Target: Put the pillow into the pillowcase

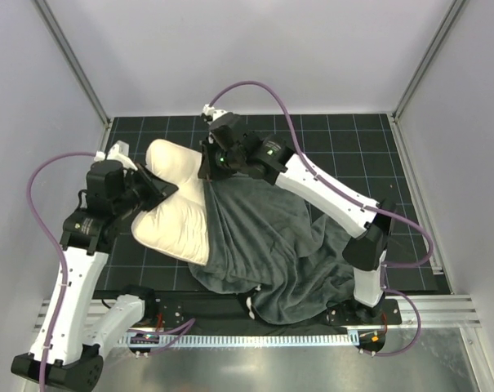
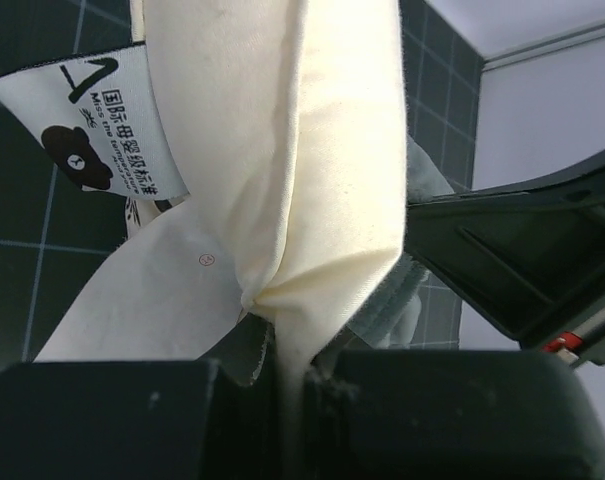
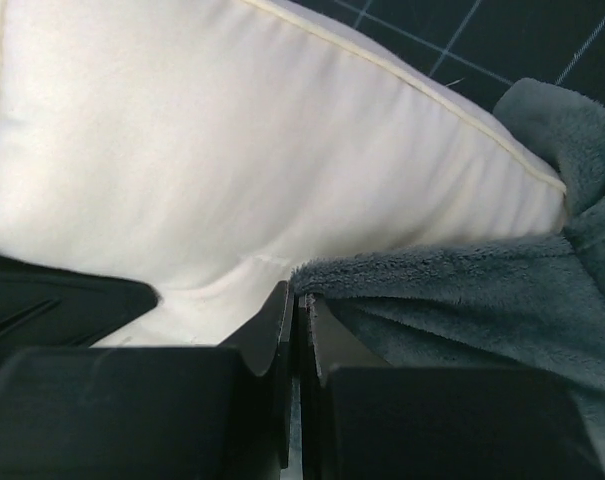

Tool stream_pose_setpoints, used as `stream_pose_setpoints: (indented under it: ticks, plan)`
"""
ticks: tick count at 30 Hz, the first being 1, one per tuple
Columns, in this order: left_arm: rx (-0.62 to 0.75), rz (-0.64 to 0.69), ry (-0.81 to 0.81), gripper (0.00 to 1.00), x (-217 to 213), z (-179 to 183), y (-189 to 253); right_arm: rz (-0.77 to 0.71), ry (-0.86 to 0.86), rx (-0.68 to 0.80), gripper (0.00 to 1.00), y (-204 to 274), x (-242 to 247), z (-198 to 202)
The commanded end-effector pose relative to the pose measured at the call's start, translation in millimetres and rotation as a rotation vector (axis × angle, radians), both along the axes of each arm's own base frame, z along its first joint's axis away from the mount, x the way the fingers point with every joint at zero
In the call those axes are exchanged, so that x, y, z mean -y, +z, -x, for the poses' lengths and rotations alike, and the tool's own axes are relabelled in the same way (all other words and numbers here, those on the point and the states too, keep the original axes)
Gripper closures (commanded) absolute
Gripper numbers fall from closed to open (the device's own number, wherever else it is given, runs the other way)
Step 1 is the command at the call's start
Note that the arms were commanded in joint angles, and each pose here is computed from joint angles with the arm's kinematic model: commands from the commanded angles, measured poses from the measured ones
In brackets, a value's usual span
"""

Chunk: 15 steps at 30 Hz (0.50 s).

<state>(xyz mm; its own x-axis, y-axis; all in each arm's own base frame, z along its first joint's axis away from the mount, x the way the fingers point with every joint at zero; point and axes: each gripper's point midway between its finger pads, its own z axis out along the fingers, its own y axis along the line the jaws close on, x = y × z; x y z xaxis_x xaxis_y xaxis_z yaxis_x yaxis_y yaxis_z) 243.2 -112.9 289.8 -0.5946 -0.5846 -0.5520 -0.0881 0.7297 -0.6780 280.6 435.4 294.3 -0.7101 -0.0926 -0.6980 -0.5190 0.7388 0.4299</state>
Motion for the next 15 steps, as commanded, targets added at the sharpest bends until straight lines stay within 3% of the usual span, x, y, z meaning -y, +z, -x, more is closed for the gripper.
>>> stream_pose_setpoints:
  ticks: [1, 7, 10, 15]
  plan:
    - [0.204, 0.158, -0.149, 1.0, 30.8, 16.7, 92.5, -0.317, 0.131, 0.121, 0.96, 114.5, -25.8, 19.8]
    - [0.235, 0.268, -0.242, 1.0, 45.1, 40.8, 111.1, -0.32, 0.067, 0.008, 0.96, 67.9, 9.8, -21.5]
    - [0.181, 0.29, -0.241, 1.0, 48.5, 38.2, 79.9, -0.297, 0.059, -0.021, 0.96, 48.9, 16.3, -41.5]
    - [-0.011, 0.315, -0.24, 1.0, 60.9, 20.9, -15.4, -0.23, 0.064, -0.053, 0.96, 24.6, 7.7, -61.7]
